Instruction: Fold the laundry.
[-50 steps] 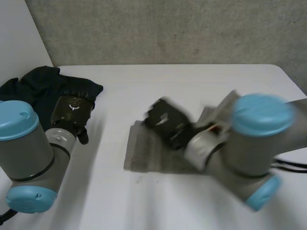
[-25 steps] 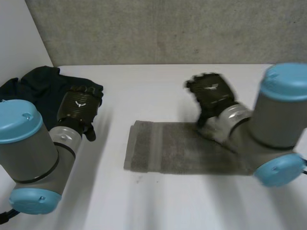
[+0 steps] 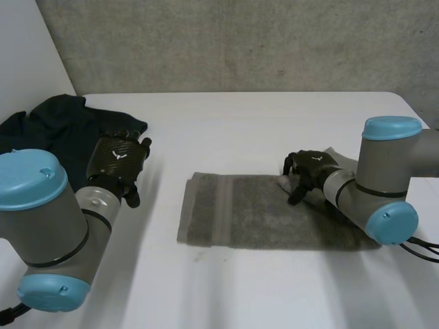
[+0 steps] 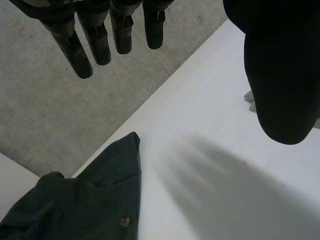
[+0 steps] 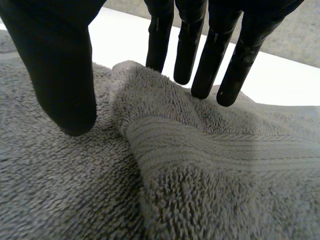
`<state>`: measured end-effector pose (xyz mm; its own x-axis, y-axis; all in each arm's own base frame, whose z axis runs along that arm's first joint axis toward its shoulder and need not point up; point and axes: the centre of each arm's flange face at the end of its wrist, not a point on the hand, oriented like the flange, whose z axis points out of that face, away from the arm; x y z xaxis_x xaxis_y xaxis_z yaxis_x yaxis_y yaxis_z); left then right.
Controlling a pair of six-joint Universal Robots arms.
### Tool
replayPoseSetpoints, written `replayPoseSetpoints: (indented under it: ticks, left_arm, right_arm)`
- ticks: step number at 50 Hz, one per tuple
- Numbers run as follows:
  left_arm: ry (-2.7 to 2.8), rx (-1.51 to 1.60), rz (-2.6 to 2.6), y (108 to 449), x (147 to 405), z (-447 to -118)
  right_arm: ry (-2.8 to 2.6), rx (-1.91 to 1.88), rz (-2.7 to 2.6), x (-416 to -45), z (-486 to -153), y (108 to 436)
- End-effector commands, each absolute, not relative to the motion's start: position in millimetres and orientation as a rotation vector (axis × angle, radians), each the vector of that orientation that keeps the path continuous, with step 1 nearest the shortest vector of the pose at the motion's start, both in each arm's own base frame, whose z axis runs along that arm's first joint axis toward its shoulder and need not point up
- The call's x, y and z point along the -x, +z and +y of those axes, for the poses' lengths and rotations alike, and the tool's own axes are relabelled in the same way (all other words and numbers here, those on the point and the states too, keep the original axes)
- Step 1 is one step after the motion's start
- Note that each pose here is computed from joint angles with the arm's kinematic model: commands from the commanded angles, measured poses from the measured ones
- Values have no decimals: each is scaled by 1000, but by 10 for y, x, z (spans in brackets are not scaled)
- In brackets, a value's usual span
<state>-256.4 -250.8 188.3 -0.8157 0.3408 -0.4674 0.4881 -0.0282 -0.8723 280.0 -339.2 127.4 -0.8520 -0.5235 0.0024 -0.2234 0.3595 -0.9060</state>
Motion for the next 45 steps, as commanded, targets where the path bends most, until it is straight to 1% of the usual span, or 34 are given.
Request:
replayPoseSetpoints:
  ticks: [1,6,11,12,15,16,18,19,20,23,24,26,27,31,34,37,42,43,45]
  left_arm:
    - [-1972,-908,2111,1868,2560,-2503]
    - [-1972,-901,2111,1873,2554,-2508]
    - [-1969,-895,2111,1878,2542,-2511]
    - [-1968,-892,2111,1879,2536,-2512]
    - [-1964,-887,2112,1879,2520,-2508]
    - [-1965,-880,2109,1887,2506,-2514]
    - [-1959,-869,2111,1887,2483,-2529]
    - [-1957,-866,2111,1888,2474,-2533]
    - [-1959,-859,2108,1898,2464,-2540]
    - [-1962,-857,2106,1912,2455,-2529]
    - [-1964,-856,2104,1919,2452,-2522]
    - [-1965,-858,2105,1921,2450,-2515]
    - [-1967,-859,2103,1926,2454,-2511]
    - [-1963,-863,2107,1914,2452,-2502]
    - [-1968,-874,2108,1914,2470,-2486]
    - [-1975,-877,2104,1925,2486,-2486]
    - [-2009,-867,2084,1993,2519,-2518]
    - [-2035,-866,2074,2039,2555,-2523]
    - [-2067,-868,2067,2082,2609,-2513]
  right_arm:
    - [-1507,666,2333,-2849,-3514,1182]
    - [-1545,666,2305,-2865,-3556,1284]
    - [-1661,660,2209,-2910,-3597,1683]
    - [-1681,673,2168,-2975,-3549,1801]
    - [-1695,731,2078,-3206,-3372,1969]
    - [-1688,776,2009,-3398,-3212,2059]
    - [-1666,829,1946,-3579,-3035,2106]
    - [-1649,854,1921,-3656,-2948,2114]
    - [-1605,905,1871,-3791,-2777,2109]
    - [-1523,986,1816,-3948,-2526,2033]
    - [-1457,1038,1797,-4027,-2353,1940]
    - [-1390,1082,1790,-4089,-2174,1819]
    - [-1338,1121,1788,-4129,-2023,1703]
    - [-1287,1226,1789,-4167,-1806,1486]
    - [-1307,1277,1796,-4155,-1798,1437]
    - [-1388,1298,1820,-4113,-1863,1512]
    - [-1501,1243,1807,-4039,-1895,1865]
    - [-1521,1219,1796,-3997,-1873,1991]
    - [-1538,1183,1808,-3927,-1886,2085]
